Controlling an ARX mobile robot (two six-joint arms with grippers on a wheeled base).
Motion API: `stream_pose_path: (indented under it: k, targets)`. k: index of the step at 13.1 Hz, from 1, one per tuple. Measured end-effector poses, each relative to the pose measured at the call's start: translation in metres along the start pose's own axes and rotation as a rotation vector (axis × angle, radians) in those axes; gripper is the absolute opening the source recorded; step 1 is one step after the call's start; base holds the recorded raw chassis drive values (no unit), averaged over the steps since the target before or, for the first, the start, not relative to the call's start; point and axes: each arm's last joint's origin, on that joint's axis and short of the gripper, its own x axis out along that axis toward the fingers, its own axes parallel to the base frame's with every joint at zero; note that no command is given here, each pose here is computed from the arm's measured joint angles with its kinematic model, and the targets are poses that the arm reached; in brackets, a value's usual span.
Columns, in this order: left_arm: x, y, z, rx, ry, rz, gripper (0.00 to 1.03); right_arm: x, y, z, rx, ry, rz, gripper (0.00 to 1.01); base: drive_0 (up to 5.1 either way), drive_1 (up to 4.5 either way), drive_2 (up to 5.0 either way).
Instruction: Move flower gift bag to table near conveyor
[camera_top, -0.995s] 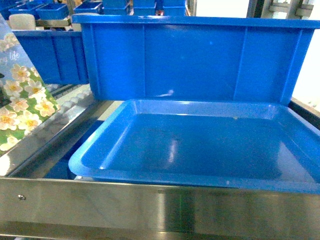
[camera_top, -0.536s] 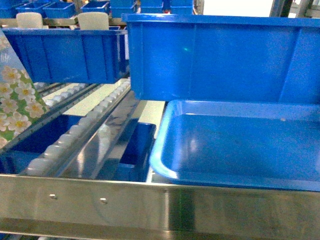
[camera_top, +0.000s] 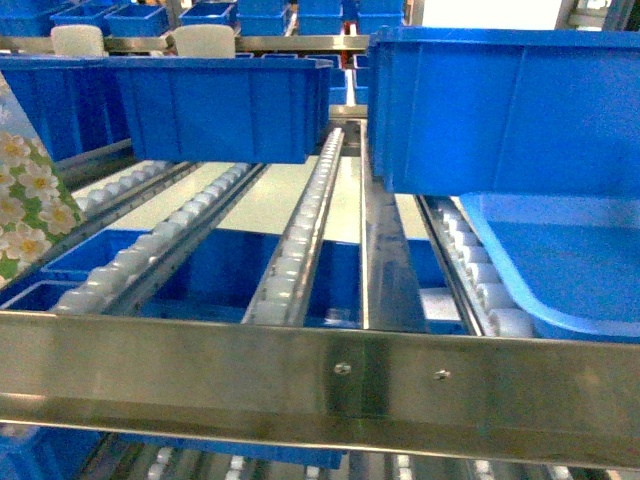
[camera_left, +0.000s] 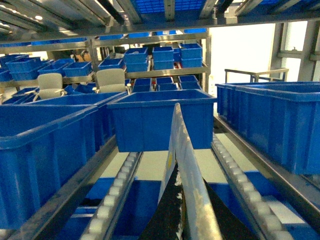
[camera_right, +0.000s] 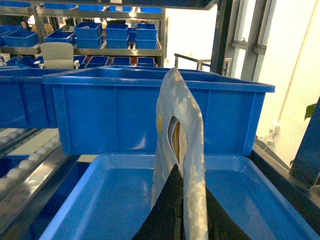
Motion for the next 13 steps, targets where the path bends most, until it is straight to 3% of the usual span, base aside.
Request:
stream_pose_path:
  k: [13]
  targets:
    - [0.0000, 0.0001, 0.0000, 0.000, 0.000, 0.000, 0.02, 0.0000, 0.0000, -0.0001, 0.000, 0.001, -0.001, 0.02, -4.8, 1.22, 3.5]
